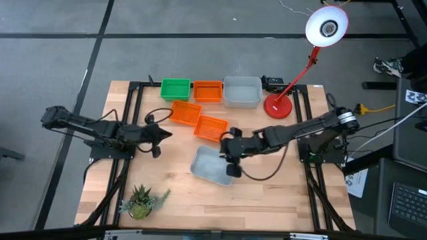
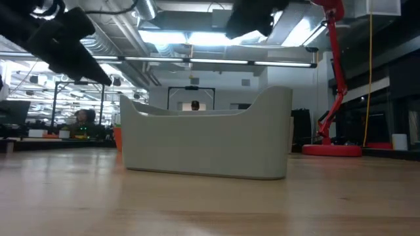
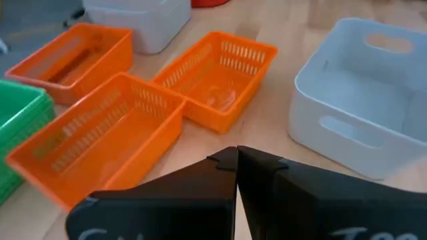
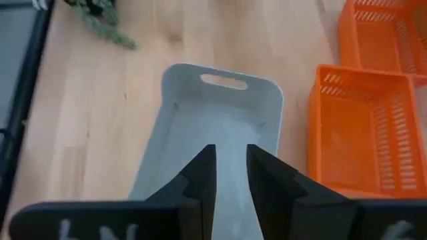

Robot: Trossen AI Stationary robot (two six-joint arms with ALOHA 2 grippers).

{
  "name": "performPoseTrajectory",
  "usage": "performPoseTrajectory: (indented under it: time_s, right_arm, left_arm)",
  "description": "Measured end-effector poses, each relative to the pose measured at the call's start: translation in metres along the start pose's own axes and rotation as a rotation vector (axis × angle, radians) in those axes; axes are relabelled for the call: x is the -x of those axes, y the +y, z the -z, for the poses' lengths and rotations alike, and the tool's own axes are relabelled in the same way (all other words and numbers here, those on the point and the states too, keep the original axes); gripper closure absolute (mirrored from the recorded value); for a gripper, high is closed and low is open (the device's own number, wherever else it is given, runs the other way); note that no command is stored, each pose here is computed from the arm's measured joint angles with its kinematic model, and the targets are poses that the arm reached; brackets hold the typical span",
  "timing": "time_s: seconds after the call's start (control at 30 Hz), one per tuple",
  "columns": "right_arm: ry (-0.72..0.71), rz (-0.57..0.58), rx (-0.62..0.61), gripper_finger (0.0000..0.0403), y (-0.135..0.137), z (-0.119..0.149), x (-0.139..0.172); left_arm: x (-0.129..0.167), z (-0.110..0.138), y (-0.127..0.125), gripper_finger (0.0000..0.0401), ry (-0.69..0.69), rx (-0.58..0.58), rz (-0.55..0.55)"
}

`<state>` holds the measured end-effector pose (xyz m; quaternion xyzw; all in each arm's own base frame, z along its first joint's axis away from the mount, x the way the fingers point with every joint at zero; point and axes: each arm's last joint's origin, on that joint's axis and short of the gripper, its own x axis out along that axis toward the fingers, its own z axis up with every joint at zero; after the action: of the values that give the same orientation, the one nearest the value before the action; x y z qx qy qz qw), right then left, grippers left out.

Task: Stack baskets by color
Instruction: Stack the bottom gray bin on top of the top gray bin

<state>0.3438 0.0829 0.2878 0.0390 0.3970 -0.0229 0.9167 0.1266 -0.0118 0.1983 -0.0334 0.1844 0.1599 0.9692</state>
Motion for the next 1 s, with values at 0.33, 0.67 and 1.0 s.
performPoseTrajectory:
  time_s: [0.33,0.67,1.0]
  right_arm:
    - [0.098,-0.028,0.031,0.0318,0.022,-0.026,-0.065]
    - [0.137,-0.043,-0.002,0.0318,0.055,-0.018,-0.074]
    - [0.081,-0.034,-0.006,0.0318,0.066,-0.019,-0.07]
  left_arm:
    - [-0.001,0.014,0.009,0.0401,-0.136,-0.134,0.051]
    - [-0.009,0.047,0.02,0.0401,-0.107,-0.146,0.131]
    - [-0.011,0.051,0.022,0.0401,-0.165,-0.146,0.191]
